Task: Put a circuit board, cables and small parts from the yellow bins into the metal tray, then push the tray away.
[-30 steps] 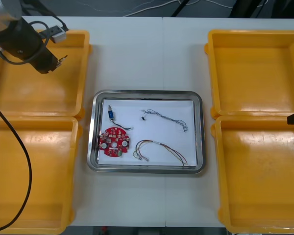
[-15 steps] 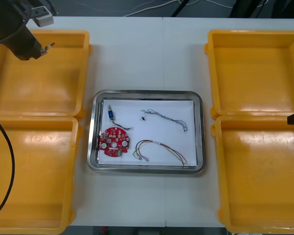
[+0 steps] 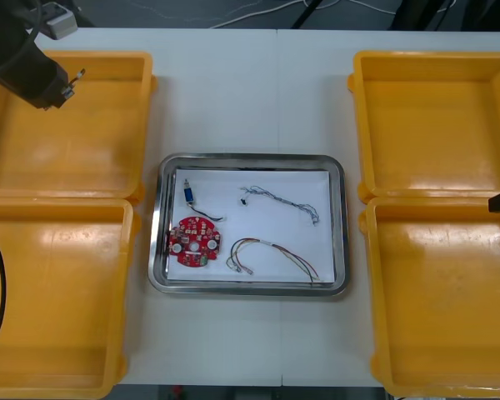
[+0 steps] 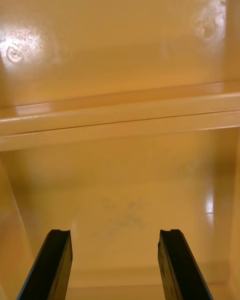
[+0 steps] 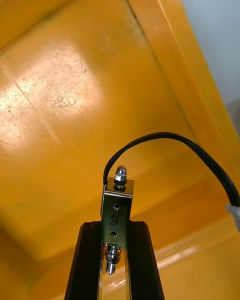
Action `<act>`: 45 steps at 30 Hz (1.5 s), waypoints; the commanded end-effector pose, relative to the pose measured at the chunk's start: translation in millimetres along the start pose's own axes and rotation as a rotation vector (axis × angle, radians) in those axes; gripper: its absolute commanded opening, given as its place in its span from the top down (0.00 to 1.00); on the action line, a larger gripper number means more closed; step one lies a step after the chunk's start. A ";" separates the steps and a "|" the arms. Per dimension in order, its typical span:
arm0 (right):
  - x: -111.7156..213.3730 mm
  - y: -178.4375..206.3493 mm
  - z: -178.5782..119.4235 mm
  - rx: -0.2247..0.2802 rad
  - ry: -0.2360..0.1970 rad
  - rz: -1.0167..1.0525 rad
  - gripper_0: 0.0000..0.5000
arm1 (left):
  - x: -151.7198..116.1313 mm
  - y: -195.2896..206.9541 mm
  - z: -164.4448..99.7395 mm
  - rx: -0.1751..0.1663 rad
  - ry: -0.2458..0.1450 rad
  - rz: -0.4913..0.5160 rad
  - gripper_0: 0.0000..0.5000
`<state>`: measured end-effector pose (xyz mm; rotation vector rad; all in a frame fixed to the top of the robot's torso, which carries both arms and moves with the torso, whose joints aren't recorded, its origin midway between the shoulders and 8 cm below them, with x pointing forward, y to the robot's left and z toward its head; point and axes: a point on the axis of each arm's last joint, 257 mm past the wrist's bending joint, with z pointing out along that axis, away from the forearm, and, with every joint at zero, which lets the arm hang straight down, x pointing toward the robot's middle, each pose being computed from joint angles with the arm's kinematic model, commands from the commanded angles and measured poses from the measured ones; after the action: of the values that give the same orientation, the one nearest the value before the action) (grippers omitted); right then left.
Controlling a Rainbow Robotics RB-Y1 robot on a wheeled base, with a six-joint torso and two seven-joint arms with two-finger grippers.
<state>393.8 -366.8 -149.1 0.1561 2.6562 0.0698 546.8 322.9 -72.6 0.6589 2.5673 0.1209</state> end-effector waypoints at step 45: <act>-7.0 -13.6 -16.4 0.039 -0.036 -0.004 0.00 | -31.8 -190.1 30.7 -0.046 0.053 -0.539 1.00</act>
<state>393.8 -366.9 -149.0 0.1559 2.6563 0.0693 503.2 171.6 -142.7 -0.0879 2.7424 0.0254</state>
